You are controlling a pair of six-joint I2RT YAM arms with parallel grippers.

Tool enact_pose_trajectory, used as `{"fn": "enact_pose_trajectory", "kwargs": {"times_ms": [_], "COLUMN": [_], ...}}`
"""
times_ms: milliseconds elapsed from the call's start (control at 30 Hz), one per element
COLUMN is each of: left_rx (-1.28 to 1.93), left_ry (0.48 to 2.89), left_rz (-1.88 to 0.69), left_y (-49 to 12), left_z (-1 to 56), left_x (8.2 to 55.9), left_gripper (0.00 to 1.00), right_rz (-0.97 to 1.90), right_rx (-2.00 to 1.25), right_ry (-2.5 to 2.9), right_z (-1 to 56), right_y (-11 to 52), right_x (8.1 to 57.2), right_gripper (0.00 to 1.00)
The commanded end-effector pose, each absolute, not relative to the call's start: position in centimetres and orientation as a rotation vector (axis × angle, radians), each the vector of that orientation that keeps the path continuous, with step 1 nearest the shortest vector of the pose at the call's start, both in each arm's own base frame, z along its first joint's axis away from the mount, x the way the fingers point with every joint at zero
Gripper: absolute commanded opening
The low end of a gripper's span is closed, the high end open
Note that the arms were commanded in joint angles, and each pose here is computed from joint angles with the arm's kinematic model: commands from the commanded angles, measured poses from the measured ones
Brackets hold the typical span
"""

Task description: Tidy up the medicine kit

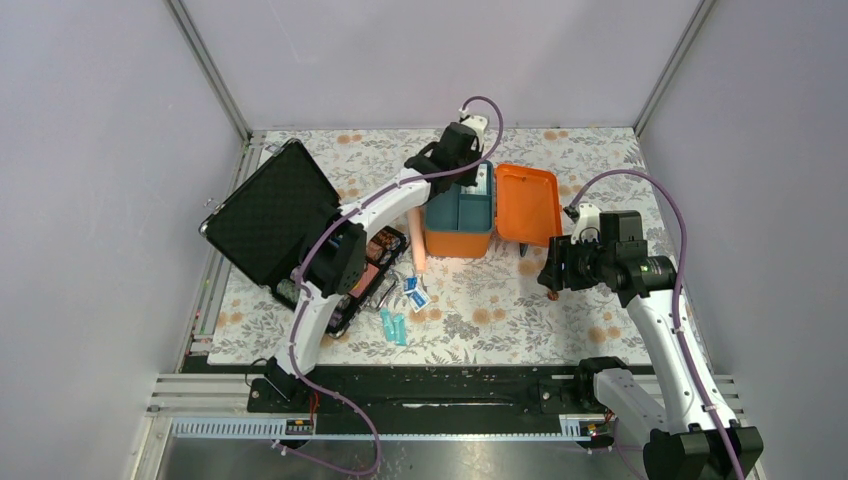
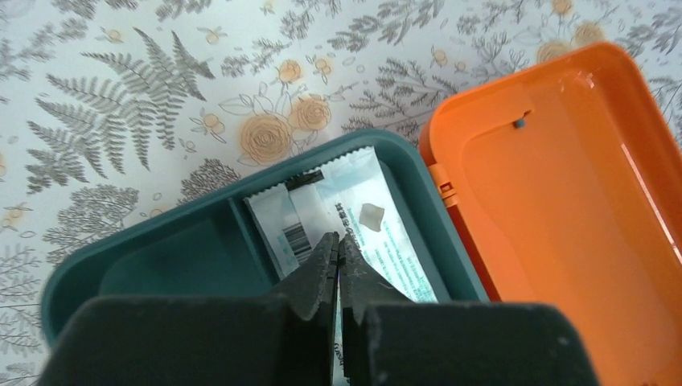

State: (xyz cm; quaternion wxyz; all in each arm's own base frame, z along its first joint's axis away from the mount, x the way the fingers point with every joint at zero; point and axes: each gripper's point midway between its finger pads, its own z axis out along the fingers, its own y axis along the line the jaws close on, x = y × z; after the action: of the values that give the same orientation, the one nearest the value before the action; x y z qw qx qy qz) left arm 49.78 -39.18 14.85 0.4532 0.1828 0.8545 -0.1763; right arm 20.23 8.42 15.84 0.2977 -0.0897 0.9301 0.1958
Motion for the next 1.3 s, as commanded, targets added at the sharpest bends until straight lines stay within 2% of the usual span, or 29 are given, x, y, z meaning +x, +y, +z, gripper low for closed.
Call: {"fn": "enact_pose_trajectory", "kwargs": {"times_ms": [0,167,267,300,400,467,533,833,933,1033,1133,1267], "left_rx": [0.459,0.427,0.421,0.421,0.416,0.412,0.394,0.377,0.371,0.454,0.442,0.287], "left_ry": [2.062,1.975,1.858,1.818,1.670,1.648,1.682,2.169,2.237,2.300,2.308,2.265], "left_rz": [-0.501,-0.533,-0.556,-0.563,-0.562,-0.526,-0.493,-0.355,-0.398,-0.456,-0.487,-0.510], "left_y": [-40.0,-39.4,-38.5,-38.0,-35.2,-33.2,-30.6,-19.4,-17.1,-16.4,-15.9,-14.8], "left_z": [15.9,20.9,26.9,28.9,35.9,37.1,37.1,19.0,15.6,12.7,12.2,13.7], "left_x": [50.8,51.1,50.5,50.1,48.0,46.8,44.5,31.2,27.6,24.2,23.6,25.6], "left_gripper": [0.00,0.02,0.11,0.18,0.47,0.66,0.74,0.75,0.74,0.73,0.71,0.73], "right_rz": [0.509,0.510,0.514,0.527,0.549,0.541,0.529,0.634,0.657,0.722,0.743,0.755], "right_rx": [-0.212,-0.222,-0.239,-0.255,-0.285,-0.290,-0.288,-0.454,-0.582,-0.710,-0.875,-1.071], "right_ry": [2.464,2.451,2.445,2.439,2.407,2.389,2.376,2.292,2.300,2.323,2.314,2.305], "right_z": [15.8,16.2,16.3,16.5,17.2,17.6,18.1,19.7,19.4,19.0,18.5,16.7], "right_y": [8.1,8.2,8.2,8.4,8.8,8.8,8.8,12.3,14.6,17.7,21.2,26.6], "right_x": [20.6,20.7,20.7,20.7,21.2,21.9,22.7,24.6,23.8,22.9,22.3,21.8], "right_gripper": [0.60,0.61,0.61,0.62,0.63,0.62,0.62,0.62,0.71,0.75,0.77,0.76]}}
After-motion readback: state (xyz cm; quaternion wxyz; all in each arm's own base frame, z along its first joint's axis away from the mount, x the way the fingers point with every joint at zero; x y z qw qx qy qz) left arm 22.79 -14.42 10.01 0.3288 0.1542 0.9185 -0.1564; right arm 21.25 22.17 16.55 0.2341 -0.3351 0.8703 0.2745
